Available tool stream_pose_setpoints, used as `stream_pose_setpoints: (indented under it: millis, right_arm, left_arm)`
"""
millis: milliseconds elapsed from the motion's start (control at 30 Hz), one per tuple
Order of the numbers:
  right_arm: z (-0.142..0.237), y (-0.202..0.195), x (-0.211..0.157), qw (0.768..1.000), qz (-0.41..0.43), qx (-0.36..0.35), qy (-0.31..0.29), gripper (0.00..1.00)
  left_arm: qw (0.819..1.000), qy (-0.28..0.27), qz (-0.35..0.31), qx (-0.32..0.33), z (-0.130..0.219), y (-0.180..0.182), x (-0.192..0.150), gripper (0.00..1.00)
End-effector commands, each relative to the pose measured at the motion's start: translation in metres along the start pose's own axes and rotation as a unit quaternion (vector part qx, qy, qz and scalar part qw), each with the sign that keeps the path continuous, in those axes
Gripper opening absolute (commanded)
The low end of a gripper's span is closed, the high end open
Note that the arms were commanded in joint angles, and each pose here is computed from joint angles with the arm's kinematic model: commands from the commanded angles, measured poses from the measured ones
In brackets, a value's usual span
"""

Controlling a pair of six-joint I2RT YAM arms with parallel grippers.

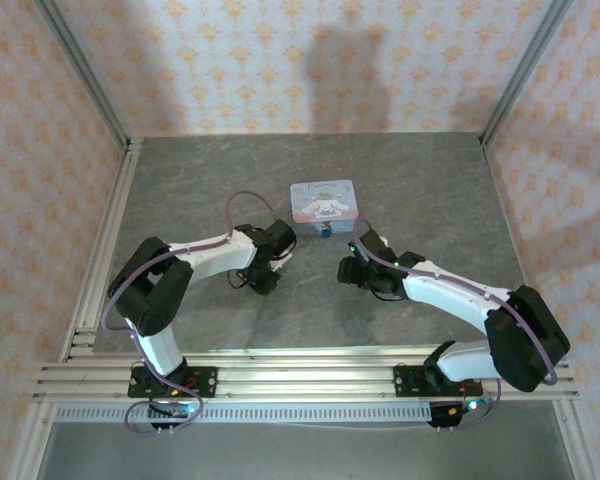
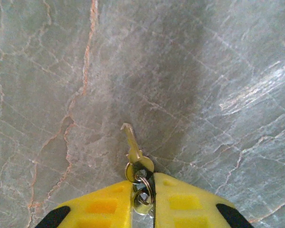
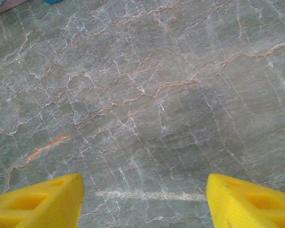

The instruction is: Unlock the padlock with the key

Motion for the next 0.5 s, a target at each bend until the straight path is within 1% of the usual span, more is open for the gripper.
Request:
stream_pose_setpoints:
  millis: [0,67,233,467]
  right_arm:
    - [0.005,-0.004,0.001,1.0,0.001,-0.017,-0.01,0.69]
    - [0.005,-0.004,0.001,1.0,0.0,-0.016,-0.01,0.69]
    - [0.008,-0.006,-0.001,1.0,-0.001,-0.016,-0.014,0.69]
    - [0.016,-0.01,-0.003,0.999,-0.009,-0.009,-0.029,0.69]
  left_arm:
    - [1.0,0.009,-0.018,-0.005,0.0,-0.003,0.001,0.14]
    - [1.0,0.008,-0.021,-0.008,0.001,-0.004,0.001,0.12]
    - [0.999,-0.004,-0.028,-0.016,0.004,-0.005,0.003,0.0]
    - [0.998,-0.031,-0.044,-0.043,0.013,-0.007,0.0,0.0]
Point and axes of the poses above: each hand's point on the last joint's axis, 136 mm out from that joint toward the fingers, its own z axis back along the fingers, its own y axis along the line the jaws close on, x = y × z, the point moved 9 cm from there along z, back along the fingers, and after that the axes turned 8 degrees about z, right-handed, at the moved point
